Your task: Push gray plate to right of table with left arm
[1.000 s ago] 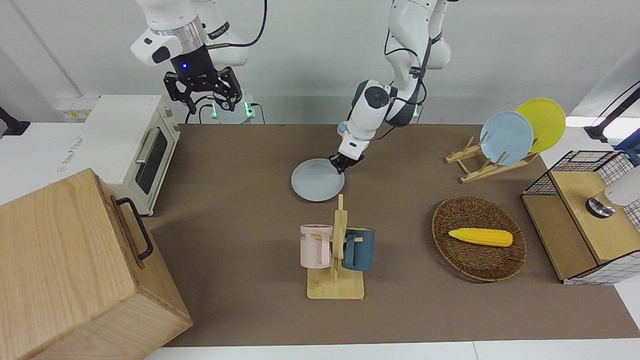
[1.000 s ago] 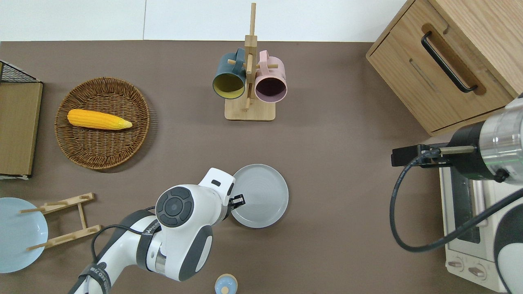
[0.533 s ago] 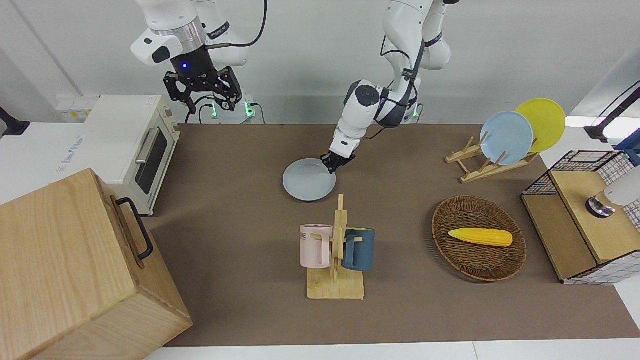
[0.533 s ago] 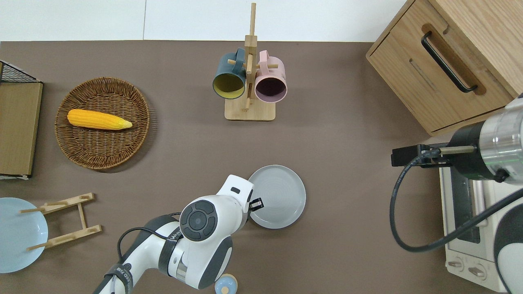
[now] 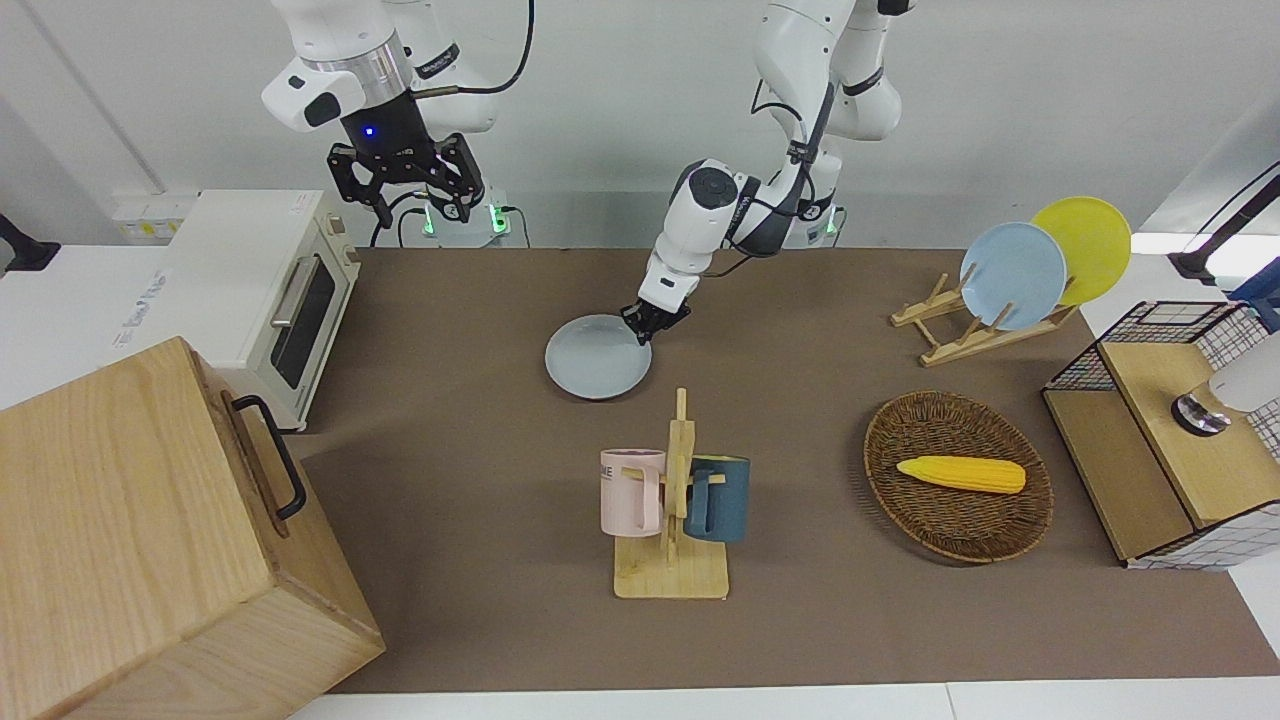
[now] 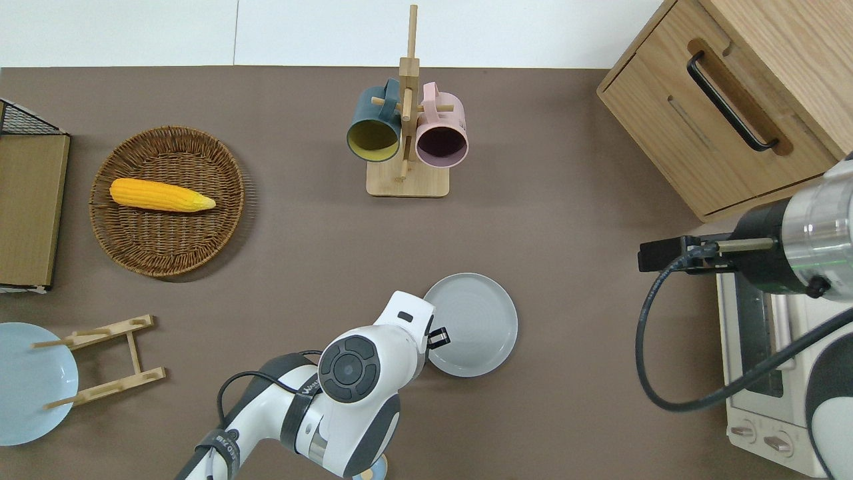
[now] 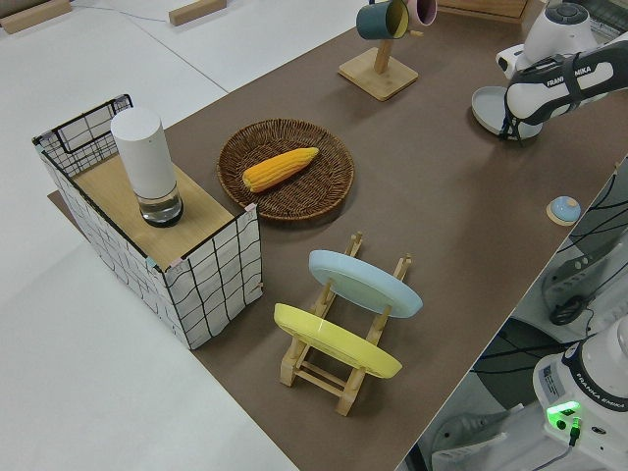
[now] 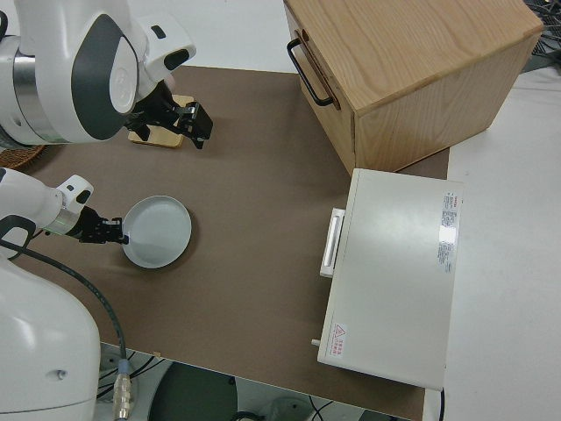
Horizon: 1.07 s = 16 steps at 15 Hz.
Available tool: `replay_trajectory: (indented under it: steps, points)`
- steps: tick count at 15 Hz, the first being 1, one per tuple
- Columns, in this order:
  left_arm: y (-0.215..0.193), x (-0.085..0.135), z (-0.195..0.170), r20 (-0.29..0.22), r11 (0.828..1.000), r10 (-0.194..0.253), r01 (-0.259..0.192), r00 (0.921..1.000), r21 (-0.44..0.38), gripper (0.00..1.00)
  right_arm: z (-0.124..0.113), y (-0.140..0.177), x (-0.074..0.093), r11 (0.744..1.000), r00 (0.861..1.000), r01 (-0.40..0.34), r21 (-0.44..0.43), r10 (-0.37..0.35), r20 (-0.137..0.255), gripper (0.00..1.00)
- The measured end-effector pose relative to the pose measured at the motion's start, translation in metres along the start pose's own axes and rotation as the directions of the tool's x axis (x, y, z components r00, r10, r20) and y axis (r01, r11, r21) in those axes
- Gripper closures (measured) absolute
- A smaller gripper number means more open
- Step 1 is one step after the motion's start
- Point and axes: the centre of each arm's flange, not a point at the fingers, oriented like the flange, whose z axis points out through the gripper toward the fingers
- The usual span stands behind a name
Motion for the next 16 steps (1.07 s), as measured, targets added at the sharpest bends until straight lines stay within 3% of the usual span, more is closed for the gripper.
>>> replay_trajectory:
  steps: [7, 8, 10, 14, 15, 16]
  points:
    - [0.016, -0.004, 0.005, 0.003, 1.0, 0.001, -0.001, 1.0, -0.018, 0.97, 0.0, 0.0, 0.0, 1.0, 1.0, 0.0, 0.0, 0.0, 0.0, 0.0]
    - [0.017, -0.004, 0.007, 0.005, 1.0, 0.002, -0.002, 1.0, -0.018, 0.93, 0.0, 0.0, 0.0, 1.0, 1.0, 0.0, 0.0, 0.0, 0.0, 0.0]
    - [0.018, -0.006, 0.01, 0.009, 1.0, 0.006, -0.006, 0.9999, -0.014, 0.65, 0.0, 0.0, 0.0, 1.0, 1.0, 0.0, 0.0, 0.0, 0.0, 0.0]
    - [0.018, -0.006, 0.01, 0.009, 1.0, 0.009, -0.009, 0.9999, -0.014, 0.26, 0.0, 0.0, 0.0, 1.0, 1.0, 0.0, 0.0, 0.0, 0.0, 0.0]
    - [0.018, -0.006, 0.01, 0.008, 1.0, 0.012, -0.012, 0.9999, -0.012, 0.2, 0.0, 0.0, 0.0, 1.0, 1.0, 0.0, 0.0, 0.0, 0.0, 0.0]
    - [0.018, -0.006, 0.011, 0.006, 1.0, 0.021, -0.021, 0.9998, -0.008, 0.2, 0.0, 0.0, 0.0, 1.0, 1.0, 0.0, 0.0, 0.0, 0.0, 0.0]
